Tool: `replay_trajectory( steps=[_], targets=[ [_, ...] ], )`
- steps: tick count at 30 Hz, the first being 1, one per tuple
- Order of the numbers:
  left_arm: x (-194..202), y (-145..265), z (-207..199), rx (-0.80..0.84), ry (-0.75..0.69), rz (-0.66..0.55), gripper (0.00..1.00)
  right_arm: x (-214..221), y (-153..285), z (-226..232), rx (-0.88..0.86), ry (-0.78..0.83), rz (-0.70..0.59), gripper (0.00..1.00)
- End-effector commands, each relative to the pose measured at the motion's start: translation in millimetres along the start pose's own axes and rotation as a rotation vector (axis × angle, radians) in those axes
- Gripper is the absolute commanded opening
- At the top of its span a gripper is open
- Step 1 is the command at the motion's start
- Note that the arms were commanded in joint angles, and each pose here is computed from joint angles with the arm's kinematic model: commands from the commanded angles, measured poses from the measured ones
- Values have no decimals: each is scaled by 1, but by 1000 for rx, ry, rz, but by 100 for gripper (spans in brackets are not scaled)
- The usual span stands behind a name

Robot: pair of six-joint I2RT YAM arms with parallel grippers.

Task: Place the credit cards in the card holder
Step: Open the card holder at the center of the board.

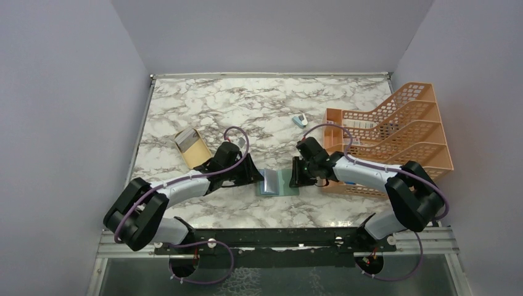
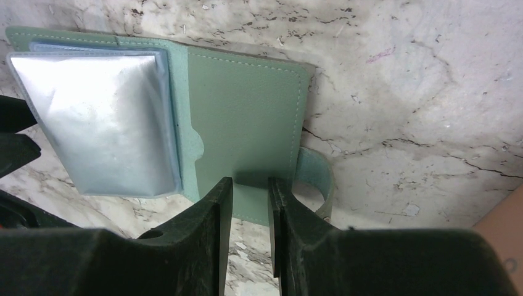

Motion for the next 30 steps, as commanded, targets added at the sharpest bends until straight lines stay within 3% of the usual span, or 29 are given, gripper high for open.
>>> replay_trajectory(
  steps=[1,6,14,23,30],
  targets=[
    [-1,-4,-1,31,-11,-5,39,4,-3,-8,19,-7,-27,27],
    [3,-5,-1,74,16,-14,38,8,-2,-9,1,-16,-25,27],
    [4,-5,-1,85,22,-13,24,8,-2,-12,19,-11,-31,27],
    [0,0,15,-31,4,-44,39,13,-5,-18,38,-15,-22,27],
    [8,-12,15,38,42,-2,41,18,-8,-21,39,-16,-11,27]
  ],
)
Point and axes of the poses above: each gripper's point midway between its finger pads, its own y axis back along the fingers, its own z axis along the line the jaws close on, x = y × z, the point moved 5 cm from there along y, back along the fingers, and after that the axes turned 3 degrees about -y, right-handed, at the moved point
